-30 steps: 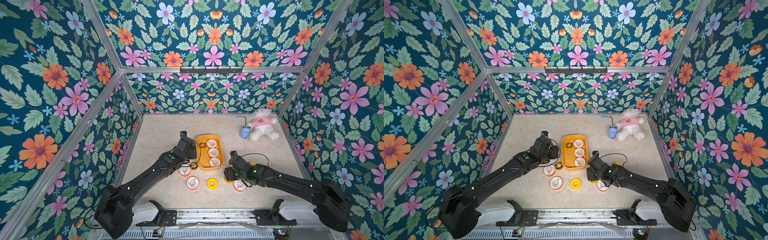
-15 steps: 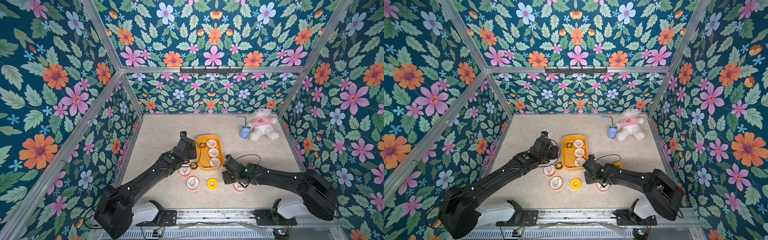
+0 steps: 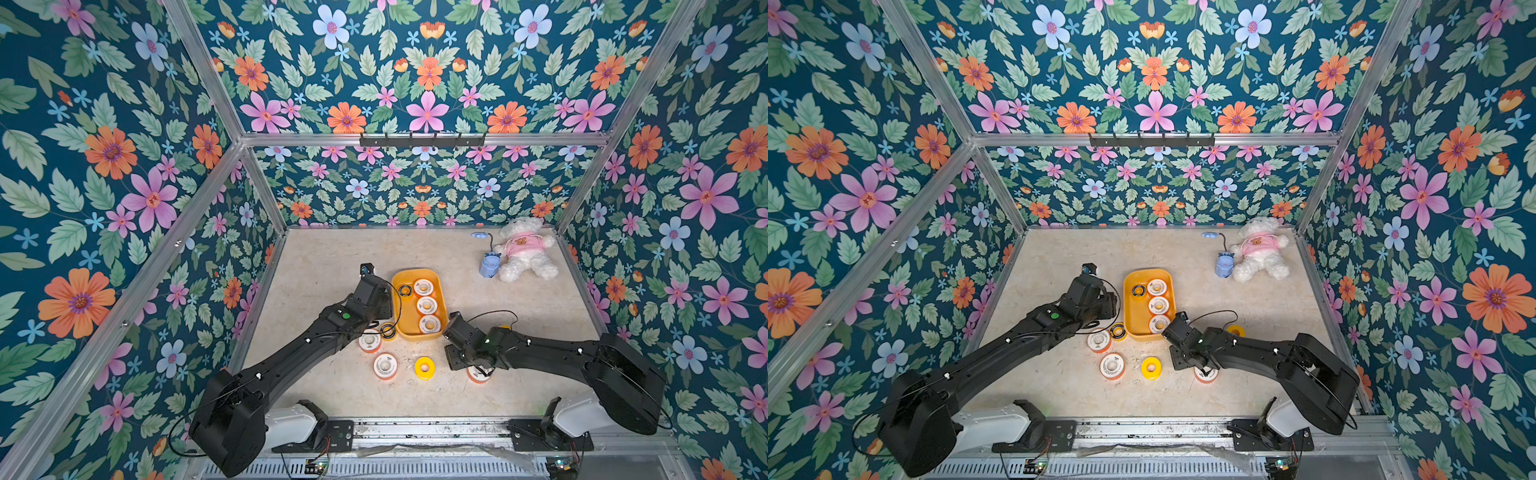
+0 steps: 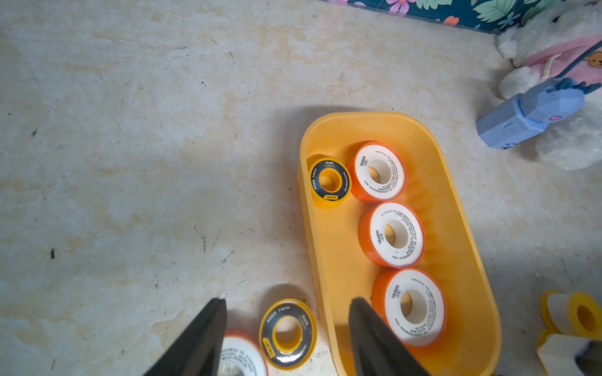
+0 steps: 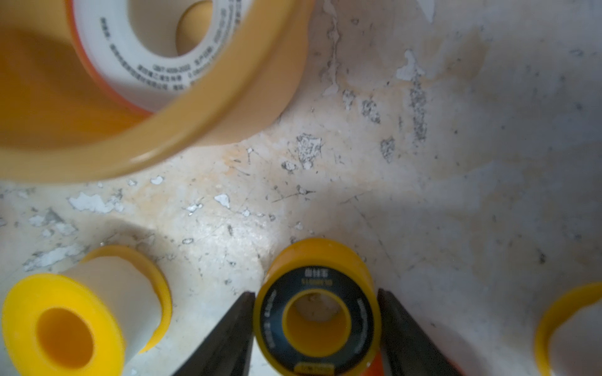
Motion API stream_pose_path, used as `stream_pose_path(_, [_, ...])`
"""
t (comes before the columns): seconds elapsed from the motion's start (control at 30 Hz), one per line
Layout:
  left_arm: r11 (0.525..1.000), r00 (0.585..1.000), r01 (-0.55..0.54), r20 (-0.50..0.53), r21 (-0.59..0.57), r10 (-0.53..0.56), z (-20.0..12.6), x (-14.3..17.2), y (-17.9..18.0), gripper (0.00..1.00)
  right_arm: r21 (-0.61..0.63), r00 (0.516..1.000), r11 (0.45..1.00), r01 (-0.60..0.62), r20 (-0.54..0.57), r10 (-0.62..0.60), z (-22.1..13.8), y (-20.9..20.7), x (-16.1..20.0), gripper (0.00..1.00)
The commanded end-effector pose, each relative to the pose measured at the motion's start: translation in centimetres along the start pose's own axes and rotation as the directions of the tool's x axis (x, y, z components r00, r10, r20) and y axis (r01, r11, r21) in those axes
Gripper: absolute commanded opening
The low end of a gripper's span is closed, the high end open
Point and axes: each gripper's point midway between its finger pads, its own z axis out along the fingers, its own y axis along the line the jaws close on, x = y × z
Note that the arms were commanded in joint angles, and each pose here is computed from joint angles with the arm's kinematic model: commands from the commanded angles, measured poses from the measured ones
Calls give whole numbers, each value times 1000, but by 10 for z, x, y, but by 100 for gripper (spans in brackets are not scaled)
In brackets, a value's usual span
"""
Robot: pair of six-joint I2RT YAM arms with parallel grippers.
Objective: Put the sealing tape into the storage box
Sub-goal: Pick up the sealing tape at the center of the board.
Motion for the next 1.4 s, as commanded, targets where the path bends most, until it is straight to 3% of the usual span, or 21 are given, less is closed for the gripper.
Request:
stream_pose_path(0.0, [1000, 1000, 13, 16, -7, -13, -1, -4, 1, 66, 8, 1000, 1000, -6, -7, 6, 3, -1, 1, 60])
stream_pose_path(0.67, [1000, 1000, 11, 17, -15, -11, -1, -3, 3, 66, 21, 1000, 1000, -6, -23, 7, 9, -1, 3, 66])
stream_pose_path(0.9, [1000, 1000, 9, 19, -17, -8, -1, -5, 3, 66, 12, 1000, 1000, -20, 1, 20, 3, 1, -4, 54])
stream_pose_path(1.37, [1000, 1000, 8, 26, -14, -7, -3, -8, 2, 66, -236, 983, 969, -79, 144, 115, -44, 28, -49, 51])
